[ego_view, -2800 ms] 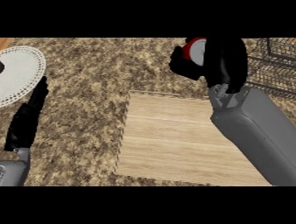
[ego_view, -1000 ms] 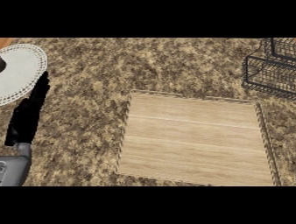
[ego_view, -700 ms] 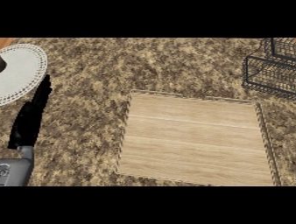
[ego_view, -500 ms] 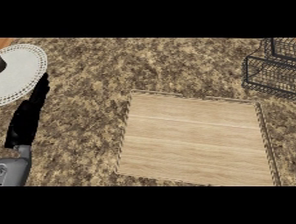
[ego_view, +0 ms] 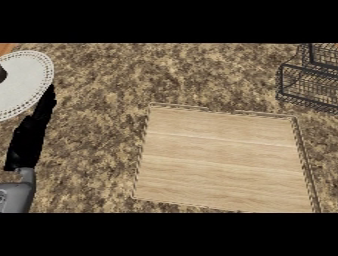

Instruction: Pick the can from the tray and place it in the tiered basket

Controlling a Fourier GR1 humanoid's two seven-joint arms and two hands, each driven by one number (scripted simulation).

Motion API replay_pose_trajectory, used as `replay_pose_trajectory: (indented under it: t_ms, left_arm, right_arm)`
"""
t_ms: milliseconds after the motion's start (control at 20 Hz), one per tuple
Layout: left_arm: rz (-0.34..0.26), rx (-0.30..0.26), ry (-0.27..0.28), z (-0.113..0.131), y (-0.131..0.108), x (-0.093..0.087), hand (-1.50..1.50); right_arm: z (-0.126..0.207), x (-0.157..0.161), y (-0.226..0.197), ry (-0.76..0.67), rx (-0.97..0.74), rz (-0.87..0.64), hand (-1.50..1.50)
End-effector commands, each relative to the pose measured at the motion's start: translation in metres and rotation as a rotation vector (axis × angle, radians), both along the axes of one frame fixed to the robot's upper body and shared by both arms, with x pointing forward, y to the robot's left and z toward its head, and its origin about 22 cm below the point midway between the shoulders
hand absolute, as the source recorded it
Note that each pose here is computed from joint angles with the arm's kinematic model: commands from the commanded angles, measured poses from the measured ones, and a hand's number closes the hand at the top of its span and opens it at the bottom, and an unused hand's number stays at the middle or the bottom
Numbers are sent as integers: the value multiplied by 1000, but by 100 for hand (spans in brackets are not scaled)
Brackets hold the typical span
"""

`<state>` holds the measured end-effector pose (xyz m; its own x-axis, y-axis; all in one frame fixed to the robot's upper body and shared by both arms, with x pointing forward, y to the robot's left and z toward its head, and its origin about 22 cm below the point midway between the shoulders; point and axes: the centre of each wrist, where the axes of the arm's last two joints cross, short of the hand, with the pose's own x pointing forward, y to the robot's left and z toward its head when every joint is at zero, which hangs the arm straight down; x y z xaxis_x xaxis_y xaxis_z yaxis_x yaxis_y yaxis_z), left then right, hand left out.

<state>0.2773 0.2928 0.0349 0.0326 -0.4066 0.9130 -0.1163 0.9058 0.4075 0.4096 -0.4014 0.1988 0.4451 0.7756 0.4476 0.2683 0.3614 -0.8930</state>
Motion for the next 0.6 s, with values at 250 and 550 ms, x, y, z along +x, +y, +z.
replay_pose_trajectory:
  t_ms: [250, 550]
  left_arm:
    - [2, -4, -16, -2, -9, 5, 0]
    - [-13, -13, 13, 0, -3, -11, 0]
  right_arm:
    - [18, -10, -19, -265, 110, -33, -150]
    - [61, -38, -47, -359, 109, -139, -150]
